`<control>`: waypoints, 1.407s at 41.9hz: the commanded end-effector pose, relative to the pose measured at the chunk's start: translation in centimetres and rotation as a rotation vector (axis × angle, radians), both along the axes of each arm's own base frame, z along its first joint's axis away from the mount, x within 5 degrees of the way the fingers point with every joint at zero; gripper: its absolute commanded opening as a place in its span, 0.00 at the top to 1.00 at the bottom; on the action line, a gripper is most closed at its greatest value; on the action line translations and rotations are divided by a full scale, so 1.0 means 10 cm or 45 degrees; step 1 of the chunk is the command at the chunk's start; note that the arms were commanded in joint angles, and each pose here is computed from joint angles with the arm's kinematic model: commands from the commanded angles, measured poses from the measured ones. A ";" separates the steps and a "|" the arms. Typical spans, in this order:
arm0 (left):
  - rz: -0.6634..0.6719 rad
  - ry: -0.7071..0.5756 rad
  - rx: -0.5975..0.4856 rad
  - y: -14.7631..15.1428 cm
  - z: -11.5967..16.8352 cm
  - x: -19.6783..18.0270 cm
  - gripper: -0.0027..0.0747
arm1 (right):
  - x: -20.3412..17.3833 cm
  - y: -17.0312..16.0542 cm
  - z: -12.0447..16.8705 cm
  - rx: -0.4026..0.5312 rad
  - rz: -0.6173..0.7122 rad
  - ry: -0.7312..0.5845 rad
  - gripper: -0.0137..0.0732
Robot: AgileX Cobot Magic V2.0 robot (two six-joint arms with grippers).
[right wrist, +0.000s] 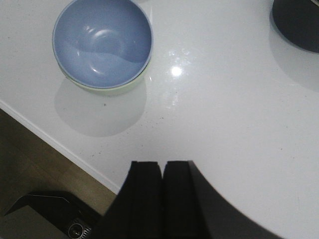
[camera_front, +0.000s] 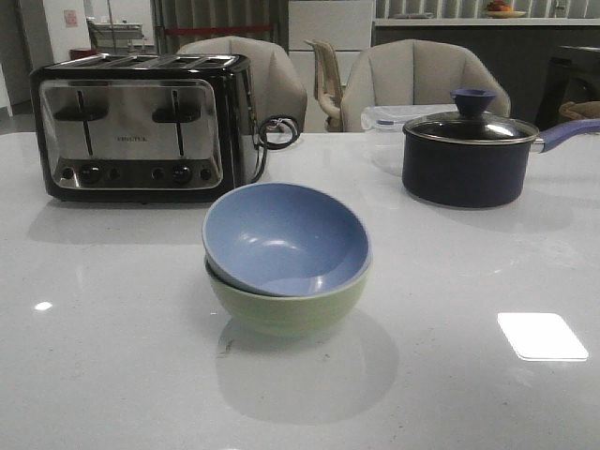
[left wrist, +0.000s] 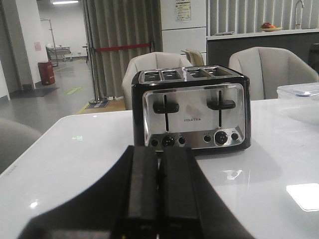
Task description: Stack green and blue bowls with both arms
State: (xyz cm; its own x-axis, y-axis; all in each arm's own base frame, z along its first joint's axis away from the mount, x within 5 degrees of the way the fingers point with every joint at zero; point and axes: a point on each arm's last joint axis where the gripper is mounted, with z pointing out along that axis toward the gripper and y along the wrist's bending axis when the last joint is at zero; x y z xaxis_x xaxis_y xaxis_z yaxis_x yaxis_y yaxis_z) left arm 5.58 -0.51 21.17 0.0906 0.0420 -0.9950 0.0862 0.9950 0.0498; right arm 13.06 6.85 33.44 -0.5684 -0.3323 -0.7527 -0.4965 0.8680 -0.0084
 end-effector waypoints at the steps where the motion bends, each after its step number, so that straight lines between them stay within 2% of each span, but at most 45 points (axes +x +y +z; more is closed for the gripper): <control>1: 0.003 -0.127 -0.025 0.01 0.07 -0.02 0.84 | 0.02 0.00 0.14 0.042 -0.002 -0.105 0.80; 25: 0.003 -0.127 -0.025 0.01 0.07 -0.02 0.84 | -0.03 -0.04 0.16 0.053 -0.014 -0.127 0.80; 31: 0.001 -0.127 -0.025 0.00 0.07 -0.02 0.84 | -0.14 -0.27 0.13 0.117 -0.186 -0.309 0.80; 34: 0.001 -0.127 -0.025 0.00 0.07 -0.02 0.84 | -0.24 -0.40 0.07 0.155 -0.294 -0.452 0.80; 43: 0.001 -0.127 -0.025 0.00 0.07 -0.02 0.84 | -0.54 -0.62 -0.36 0.219 -0.513 -0.825 0.80; 47: 0.001 -0.127 -0.025 0.00 0.07 -0.02 0.84 | -0.65 -0.66 -0.61 0.241 -0.580 -0.936 0.80; 54: 0.001 -0.127 -0.025 0.00 0.07 -0.02 0.84 | -0.76 -0.70 -1.02 0.250 -0.639 -1.014 0.80; 59: 0.001 -0.127 -0.025 0.00 0.07 -0.02 0.84 | -0.77 -0.70 -1.22 0.257 -0.644 -1.038 0.80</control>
State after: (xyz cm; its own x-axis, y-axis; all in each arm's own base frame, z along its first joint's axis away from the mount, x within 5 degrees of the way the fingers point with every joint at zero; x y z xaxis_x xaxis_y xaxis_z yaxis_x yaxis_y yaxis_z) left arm 5.58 -0.51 21.17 0.0908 0.0438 -0.9949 0.0860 0.9950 0.0517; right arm 5.60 -0.01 20.34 -0.0347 -0.0130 -0.9993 0.0081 0.9999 -0.0132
